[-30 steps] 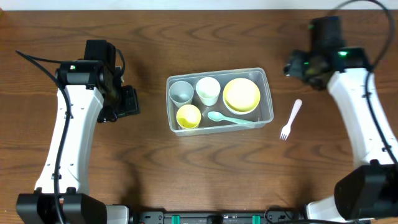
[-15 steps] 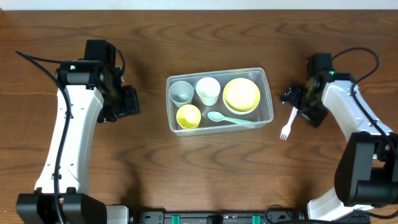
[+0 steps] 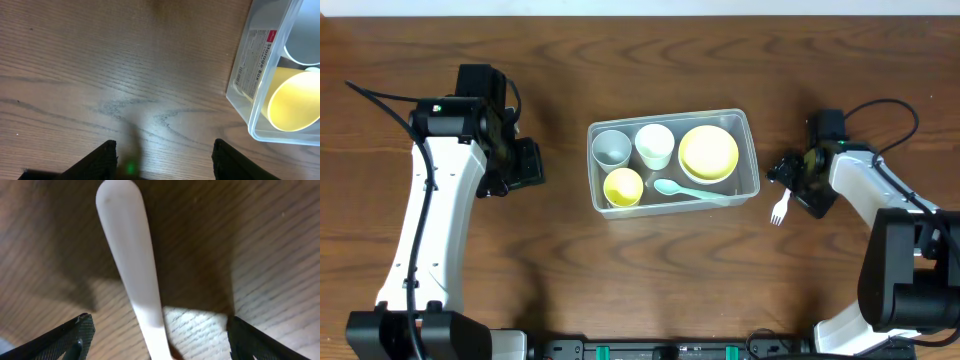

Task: Pack container
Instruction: 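Move right gripper to the white fork and grasp it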

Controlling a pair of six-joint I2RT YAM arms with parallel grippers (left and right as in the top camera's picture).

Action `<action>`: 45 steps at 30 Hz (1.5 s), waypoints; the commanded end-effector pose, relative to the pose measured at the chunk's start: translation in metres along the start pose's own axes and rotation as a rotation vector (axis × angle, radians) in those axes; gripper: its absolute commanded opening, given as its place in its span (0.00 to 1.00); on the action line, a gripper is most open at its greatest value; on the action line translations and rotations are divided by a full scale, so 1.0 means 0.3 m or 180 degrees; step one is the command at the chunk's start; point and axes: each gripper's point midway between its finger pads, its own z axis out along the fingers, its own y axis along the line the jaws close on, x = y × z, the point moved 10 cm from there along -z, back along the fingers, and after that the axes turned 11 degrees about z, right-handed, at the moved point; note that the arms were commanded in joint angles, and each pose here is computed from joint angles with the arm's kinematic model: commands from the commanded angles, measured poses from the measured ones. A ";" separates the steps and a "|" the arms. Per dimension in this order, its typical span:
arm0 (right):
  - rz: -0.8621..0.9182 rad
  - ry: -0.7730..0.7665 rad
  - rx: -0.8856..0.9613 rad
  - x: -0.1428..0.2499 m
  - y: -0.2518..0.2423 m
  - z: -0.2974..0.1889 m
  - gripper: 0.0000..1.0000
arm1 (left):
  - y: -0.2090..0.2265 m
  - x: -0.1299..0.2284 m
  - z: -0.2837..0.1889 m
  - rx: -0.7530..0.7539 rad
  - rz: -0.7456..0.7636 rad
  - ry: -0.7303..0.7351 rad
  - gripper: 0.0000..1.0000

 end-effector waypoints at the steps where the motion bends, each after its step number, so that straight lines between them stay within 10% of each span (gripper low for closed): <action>1: 0.0011 -0.0068 0.0054 -0.007 -0.018 0.014 0.86 | 0.000 0.010 -0.011 0.0013 0.0012 -0.0019 0.62; 8: 0.0008 -0.0048 0.0077 0.003 -0.030 0.026 0.82 | 0.001 0.014 -0.011 0.0011 0.0011 0.0004 0.62; 25: 0.0006 0.0007 0.0142 0.017 -0.046 0.035 0.26 | 0.001 0.014 -0.011 0.0011 0.0011 0.0004 0.62; 45: 0.0005 -0.0005 0.0130 0.015 -0.044 0.035 0.09 | 0.001 0.014 -0.011 0.0011 0.0011 0.0004 0.62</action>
